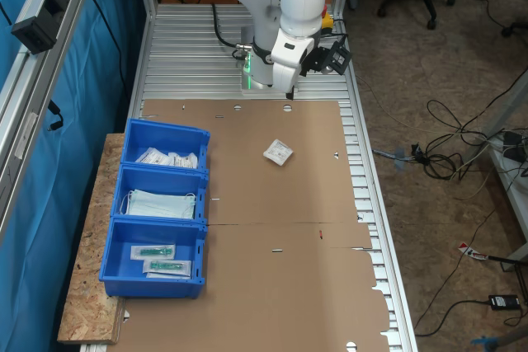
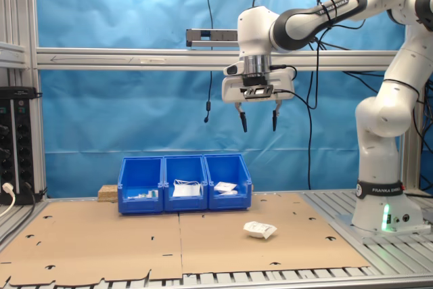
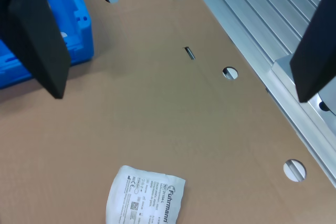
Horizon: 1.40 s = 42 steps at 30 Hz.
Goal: Pick and place sorting task of medical equipment.
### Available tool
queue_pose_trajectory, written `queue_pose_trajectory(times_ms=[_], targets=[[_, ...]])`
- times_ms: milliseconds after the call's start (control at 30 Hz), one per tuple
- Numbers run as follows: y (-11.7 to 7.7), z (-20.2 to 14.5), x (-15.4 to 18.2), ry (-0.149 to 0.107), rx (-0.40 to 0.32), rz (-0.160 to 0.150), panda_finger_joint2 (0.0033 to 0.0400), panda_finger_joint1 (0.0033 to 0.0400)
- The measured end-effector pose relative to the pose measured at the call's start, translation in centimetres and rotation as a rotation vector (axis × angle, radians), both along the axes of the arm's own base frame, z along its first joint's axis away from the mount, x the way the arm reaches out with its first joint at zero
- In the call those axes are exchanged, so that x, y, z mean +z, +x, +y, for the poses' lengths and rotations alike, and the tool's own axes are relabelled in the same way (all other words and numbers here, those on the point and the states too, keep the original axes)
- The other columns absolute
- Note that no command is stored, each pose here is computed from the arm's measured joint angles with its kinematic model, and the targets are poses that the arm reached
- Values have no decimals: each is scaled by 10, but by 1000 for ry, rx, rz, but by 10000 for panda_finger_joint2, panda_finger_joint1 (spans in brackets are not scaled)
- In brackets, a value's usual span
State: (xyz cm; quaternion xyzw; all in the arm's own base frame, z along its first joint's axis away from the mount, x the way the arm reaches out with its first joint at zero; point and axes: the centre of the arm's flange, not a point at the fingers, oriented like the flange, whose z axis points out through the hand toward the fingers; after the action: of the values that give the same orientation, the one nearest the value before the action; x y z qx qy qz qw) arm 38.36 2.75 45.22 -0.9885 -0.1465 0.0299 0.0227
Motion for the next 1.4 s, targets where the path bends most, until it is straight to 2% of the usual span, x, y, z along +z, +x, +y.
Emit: queue_pose_trajectory(times_ms=[367,867,1133,1400], targets=[[2,0,1,-1,-1,-16,400,400],[9,-7,-9,3,-17,-14,400,400],[23,-18,-32,-1,-44,-43,400,400],[20,-28,-70,-13,-70,-55,400,400]])
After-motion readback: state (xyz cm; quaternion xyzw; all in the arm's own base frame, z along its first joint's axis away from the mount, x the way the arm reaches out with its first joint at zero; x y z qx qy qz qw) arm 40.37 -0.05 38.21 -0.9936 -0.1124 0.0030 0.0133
